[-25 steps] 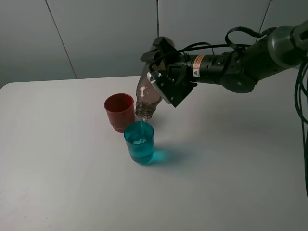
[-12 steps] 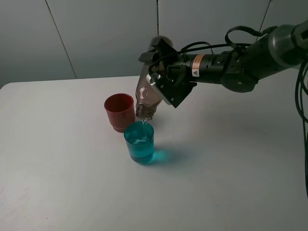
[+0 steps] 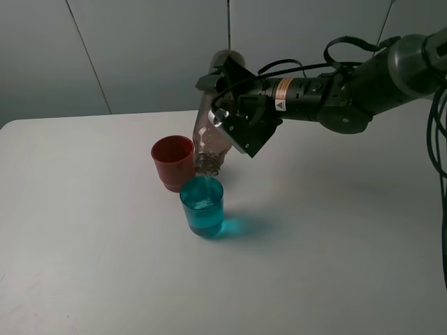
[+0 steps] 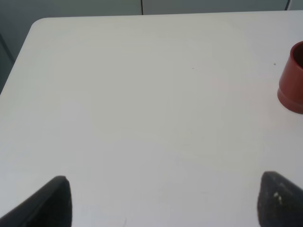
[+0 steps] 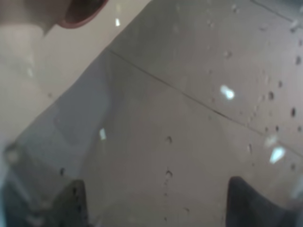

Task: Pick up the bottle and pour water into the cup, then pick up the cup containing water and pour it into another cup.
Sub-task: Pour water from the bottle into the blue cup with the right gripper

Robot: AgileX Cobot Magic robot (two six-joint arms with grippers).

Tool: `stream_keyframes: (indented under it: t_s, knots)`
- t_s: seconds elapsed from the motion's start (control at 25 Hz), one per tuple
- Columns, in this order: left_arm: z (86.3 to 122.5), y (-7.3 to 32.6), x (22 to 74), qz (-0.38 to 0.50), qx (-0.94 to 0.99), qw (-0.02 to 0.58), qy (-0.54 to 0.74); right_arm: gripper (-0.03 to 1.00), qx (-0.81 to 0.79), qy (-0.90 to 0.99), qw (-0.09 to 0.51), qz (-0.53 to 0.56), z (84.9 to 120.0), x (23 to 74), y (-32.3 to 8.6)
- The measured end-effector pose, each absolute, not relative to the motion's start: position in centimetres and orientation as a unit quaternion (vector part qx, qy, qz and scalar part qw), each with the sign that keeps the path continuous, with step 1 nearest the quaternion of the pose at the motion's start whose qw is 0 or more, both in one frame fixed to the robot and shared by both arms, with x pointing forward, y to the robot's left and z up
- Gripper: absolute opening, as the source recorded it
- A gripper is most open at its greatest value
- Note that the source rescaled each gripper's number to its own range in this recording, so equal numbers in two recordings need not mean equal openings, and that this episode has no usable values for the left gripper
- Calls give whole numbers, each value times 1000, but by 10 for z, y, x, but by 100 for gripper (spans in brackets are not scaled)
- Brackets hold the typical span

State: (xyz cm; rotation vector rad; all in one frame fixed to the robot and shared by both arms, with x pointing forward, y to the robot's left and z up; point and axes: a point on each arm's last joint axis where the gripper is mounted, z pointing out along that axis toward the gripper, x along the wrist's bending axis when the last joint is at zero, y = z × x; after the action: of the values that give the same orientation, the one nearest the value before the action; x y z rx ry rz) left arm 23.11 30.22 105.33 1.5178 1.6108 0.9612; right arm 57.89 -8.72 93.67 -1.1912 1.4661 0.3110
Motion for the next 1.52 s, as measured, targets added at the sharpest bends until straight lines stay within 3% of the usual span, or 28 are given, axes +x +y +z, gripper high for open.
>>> stream_keyframes:
  t_s: [1.52]
  knots:
    - [1053, 302, 231, 372, 588, 356, 624, 0, -477, 652, 567, 162, 936, 578, -86]
